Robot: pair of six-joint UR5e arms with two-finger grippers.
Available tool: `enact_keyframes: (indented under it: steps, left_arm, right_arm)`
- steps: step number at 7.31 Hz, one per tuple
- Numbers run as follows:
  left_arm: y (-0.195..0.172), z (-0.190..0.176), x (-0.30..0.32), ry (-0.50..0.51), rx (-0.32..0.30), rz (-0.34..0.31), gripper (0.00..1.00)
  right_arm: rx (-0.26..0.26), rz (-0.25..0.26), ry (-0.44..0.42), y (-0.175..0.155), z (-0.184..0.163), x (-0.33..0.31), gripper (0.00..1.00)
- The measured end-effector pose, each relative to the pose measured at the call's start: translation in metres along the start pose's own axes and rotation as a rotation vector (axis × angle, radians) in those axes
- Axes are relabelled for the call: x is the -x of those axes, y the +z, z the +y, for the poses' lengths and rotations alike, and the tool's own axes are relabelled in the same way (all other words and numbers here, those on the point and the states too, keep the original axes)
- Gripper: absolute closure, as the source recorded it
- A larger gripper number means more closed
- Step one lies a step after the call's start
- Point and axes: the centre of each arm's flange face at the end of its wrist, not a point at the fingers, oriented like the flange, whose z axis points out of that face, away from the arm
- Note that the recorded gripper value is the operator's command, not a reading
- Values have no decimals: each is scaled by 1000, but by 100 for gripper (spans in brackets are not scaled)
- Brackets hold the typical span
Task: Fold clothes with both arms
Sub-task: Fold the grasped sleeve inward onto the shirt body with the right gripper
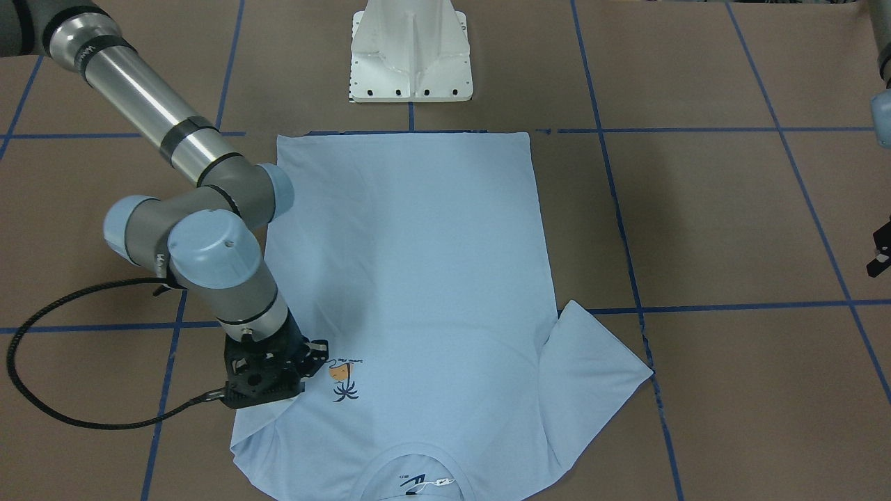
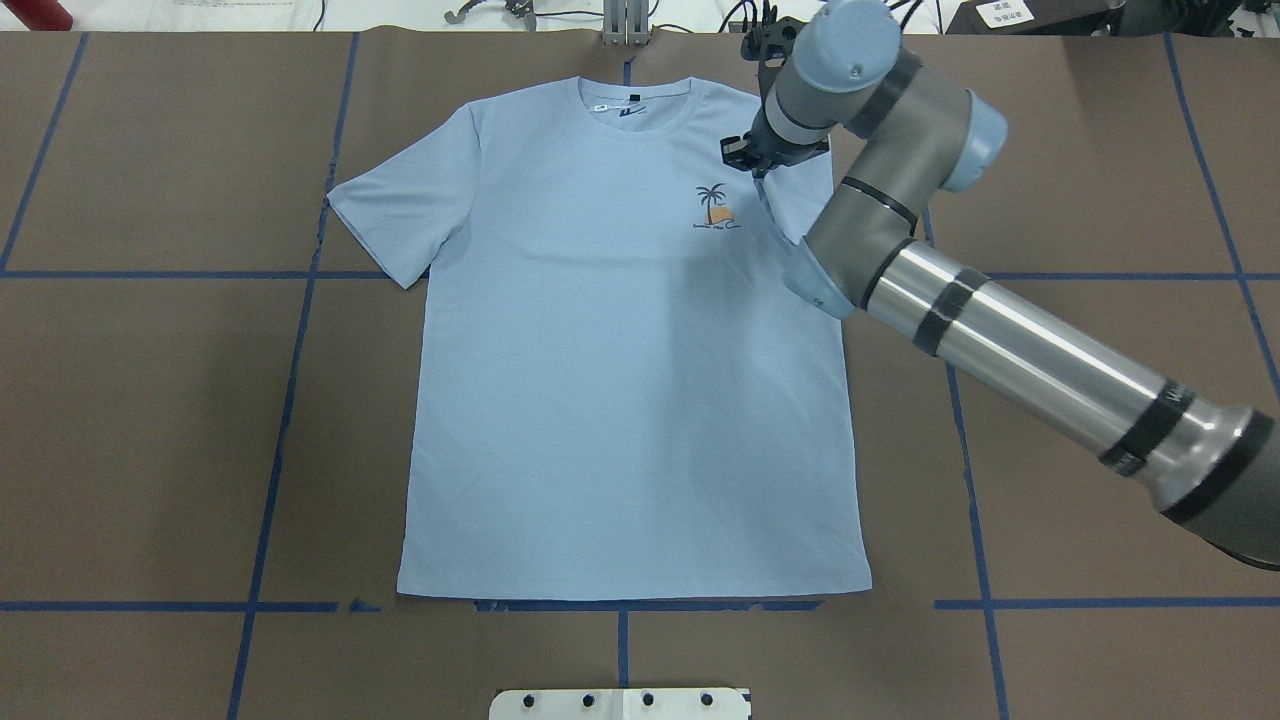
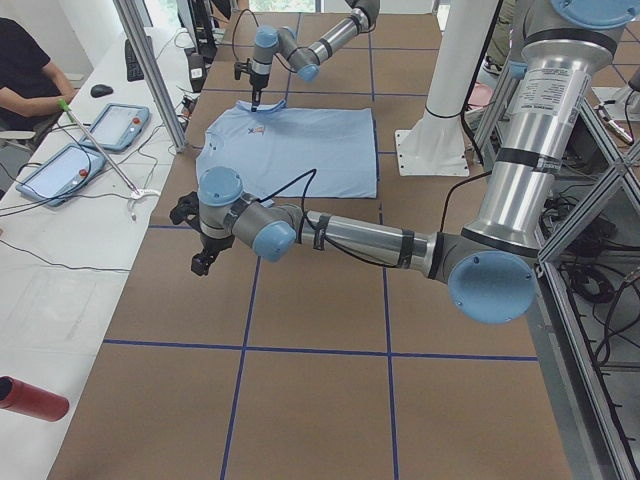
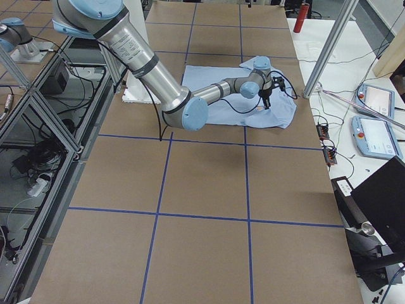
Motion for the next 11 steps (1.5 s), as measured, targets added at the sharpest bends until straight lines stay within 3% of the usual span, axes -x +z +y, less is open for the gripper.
enact_keyframes:
  steps: [2, 3, 6, 8, 9, 11]
  left_arm:
    - [-1, -4, -1, 1, -3, -1, 0]
    - [-2, -6, -2, 3, -5, -1, 0]
    - [-2, -12, -4, -11, -10, -1, 0]
    - [-1, -30, -14, -95, -20, 6, 0]
    - [8, -51, -36, -161, -18, 25, 0]
    - [46, -86, -112, -295, -16, 51, 1]
  right_arm:
    - [-24, 79, 12, 12, -32, 30, 100]
    - [-32, 88, 12, 12, -37, 37, 2]
    - [-50, 77, 4, 10, -39, 43, 0]
    - [-38, 65, 14, 9, -41, 40, 0]
    - [-4, 39, 33, 4, -44, 30, 0]
    - [125, -1, 99, -34, -42, -21, 0]
